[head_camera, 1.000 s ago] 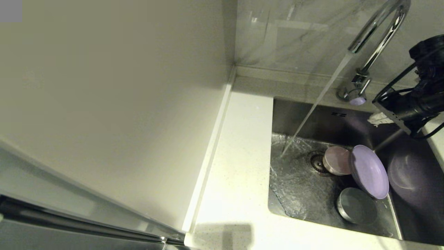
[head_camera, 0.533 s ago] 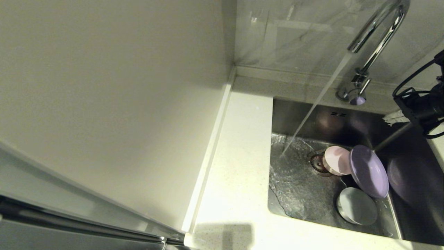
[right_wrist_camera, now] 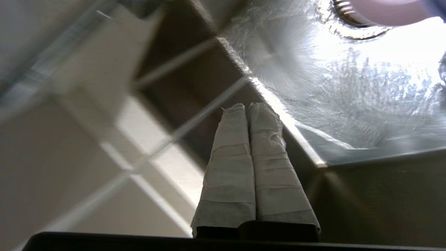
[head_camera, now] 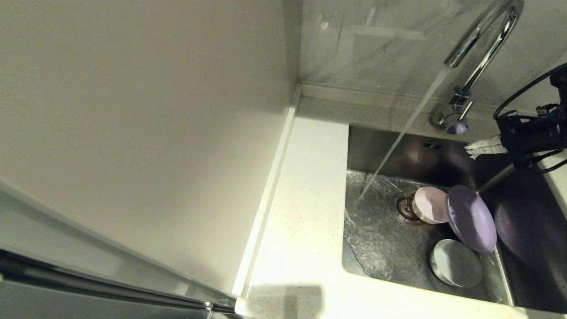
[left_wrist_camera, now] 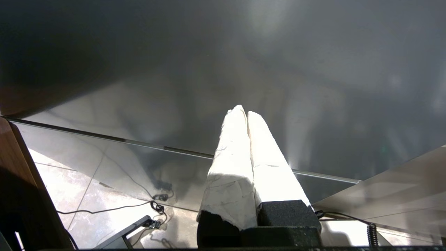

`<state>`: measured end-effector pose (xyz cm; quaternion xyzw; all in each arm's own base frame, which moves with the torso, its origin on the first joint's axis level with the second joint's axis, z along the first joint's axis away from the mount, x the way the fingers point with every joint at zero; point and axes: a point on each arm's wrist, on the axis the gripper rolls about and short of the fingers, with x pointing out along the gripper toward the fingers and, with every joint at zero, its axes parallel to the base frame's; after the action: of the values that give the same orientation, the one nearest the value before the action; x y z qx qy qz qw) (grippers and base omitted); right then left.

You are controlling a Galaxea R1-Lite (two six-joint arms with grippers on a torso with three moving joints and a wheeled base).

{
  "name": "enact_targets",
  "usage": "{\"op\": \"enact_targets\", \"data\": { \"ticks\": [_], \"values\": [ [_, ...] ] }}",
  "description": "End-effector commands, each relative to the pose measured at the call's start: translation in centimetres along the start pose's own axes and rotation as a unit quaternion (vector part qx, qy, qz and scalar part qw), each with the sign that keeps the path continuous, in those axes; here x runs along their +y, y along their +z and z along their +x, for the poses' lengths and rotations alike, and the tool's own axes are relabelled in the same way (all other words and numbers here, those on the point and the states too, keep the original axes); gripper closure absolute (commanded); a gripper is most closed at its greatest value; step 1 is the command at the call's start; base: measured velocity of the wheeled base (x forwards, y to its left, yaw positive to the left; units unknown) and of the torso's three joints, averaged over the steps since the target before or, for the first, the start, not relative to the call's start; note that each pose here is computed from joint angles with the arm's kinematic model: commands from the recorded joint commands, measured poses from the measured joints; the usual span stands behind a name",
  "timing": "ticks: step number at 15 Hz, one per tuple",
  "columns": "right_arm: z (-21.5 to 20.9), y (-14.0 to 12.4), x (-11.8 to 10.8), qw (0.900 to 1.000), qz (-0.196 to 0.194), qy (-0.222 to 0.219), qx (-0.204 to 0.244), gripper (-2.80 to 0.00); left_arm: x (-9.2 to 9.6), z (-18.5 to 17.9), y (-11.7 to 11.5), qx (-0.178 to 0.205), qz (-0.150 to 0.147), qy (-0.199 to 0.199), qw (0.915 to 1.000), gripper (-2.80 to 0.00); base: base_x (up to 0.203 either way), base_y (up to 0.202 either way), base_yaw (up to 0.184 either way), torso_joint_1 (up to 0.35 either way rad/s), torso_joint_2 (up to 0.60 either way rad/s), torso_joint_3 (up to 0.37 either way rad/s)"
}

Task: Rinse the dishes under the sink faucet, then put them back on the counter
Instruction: Turn off the faucet

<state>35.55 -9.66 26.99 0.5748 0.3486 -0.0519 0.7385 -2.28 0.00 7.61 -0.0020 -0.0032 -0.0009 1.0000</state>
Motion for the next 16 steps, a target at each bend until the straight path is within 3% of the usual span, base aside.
{"op": "enact_targets", "data": {
  "ticks": [1, 8, 12, 16],
  "values": [
    [0.6, 0.7, 0.5, 0.999, 0.034, 0.029, 0.0, 0.0, 0.0, 0.0, -0.1, 0.001, 0.0, 0.0, 1.0, 0.0, 0.0, 0.0, 0.0, 0.0, 0.0, 0.0],
    [1.9, 2.3, 1.7, 0.993, 0.051, 0.102, -0.012, 0.0, 0.0, 0.0, -0.1, 0.002, 0.0, 0.0, 1.0, 0.0, 0.0, 0.0, 0.0, 0.0, 0.0, 0.0],
    [2.5, 2.9, 2.1, 0.991, 0.06, 0.115, -0.018, 0.0, 0.0, 0.0, -0.1, 0.001, 0.0, 0.0, 1.0, 0.0, 0.0, 0.0, 0.0, 0.0, 0.0, 0.0],
    [2.4, 3.7, 3.4, 0.982, 0.065, 0.175, -0.04, 0.0, 0.0, 0.0, -0.1, 0.001, 0.0, 0.0, 1.0, 0.0, 0.0, 0.0, 0.0, 0.0, 0.0, 0.0]
  ]
}}
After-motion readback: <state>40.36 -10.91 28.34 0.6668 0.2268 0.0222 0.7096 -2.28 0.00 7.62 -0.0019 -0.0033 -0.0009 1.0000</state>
